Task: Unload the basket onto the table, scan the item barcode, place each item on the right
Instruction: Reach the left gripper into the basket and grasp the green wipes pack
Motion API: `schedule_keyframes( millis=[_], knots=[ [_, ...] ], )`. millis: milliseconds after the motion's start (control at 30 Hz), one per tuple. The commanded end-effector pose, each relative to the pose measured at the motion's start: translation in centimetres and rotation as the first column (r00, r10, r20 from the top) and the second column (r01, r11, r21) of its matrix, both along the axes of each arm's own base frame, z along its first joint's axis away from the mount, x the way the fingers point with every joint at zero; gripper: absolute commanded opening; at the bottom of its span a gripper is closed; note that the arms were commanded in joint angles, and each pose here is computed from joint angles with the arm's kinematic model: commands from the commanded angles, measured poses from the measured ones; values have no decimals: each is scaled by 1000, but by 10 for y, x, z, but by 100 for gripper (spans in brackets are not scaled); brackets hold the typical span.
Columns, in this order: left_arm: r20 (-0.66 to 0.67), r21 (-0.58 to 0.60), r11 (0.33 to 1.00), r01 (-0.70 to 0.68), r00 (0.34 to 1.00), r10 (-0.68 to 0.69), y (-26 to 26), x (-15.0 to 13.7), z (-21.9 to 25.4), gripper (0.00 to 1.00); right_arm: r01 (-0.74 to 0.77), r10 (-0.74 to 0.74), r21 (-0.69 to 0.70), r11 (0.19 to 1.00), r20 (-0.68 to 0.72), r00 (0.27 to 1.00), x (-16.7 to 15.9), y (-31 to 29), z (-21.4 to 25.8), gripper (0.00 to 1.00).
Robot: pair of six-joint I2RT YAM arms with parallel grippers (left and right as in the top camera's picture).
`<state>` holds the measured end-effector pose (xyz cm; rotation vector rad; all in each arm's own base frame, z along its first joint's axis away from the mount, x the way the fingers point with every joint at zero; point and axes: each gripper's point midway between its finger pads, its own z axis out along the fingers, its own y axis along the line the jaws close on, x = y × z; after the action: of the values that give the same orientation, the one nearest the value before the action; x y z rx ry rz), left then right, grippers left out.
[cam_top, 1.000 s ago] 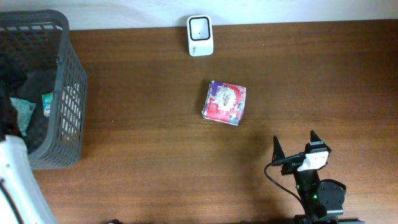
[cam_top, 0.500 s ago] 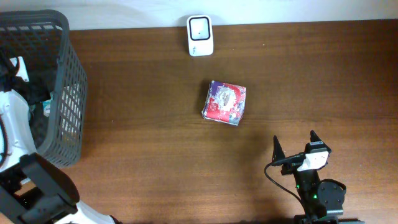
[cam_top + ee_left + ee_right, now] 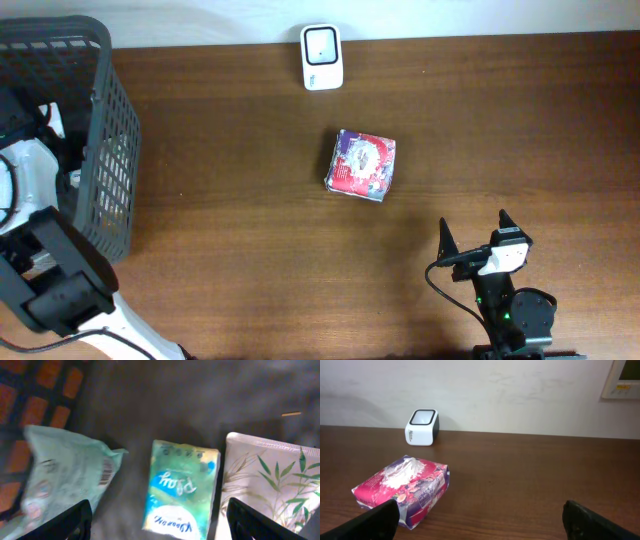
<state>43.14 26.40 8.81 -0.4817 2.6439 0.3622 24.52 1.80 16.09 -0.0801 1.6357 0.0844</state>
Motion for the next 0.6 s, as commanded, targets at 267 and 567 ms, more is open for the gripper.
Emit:
schedule_keyframes(
  millis=[267, 567],
  knots=[
    [-26, -115, 993, 38, 999, -41, -12, 4, -40, 66, 12, -12, -3, 1000, -3, 1000, 0, -2, -3, 99],
    [-66, -118, 993, 14, 998, -22, -9, -9, -46, 34, 12, -12, -3, 1000, -3, 1000, 0, -2, -3, 99]
  ],
)
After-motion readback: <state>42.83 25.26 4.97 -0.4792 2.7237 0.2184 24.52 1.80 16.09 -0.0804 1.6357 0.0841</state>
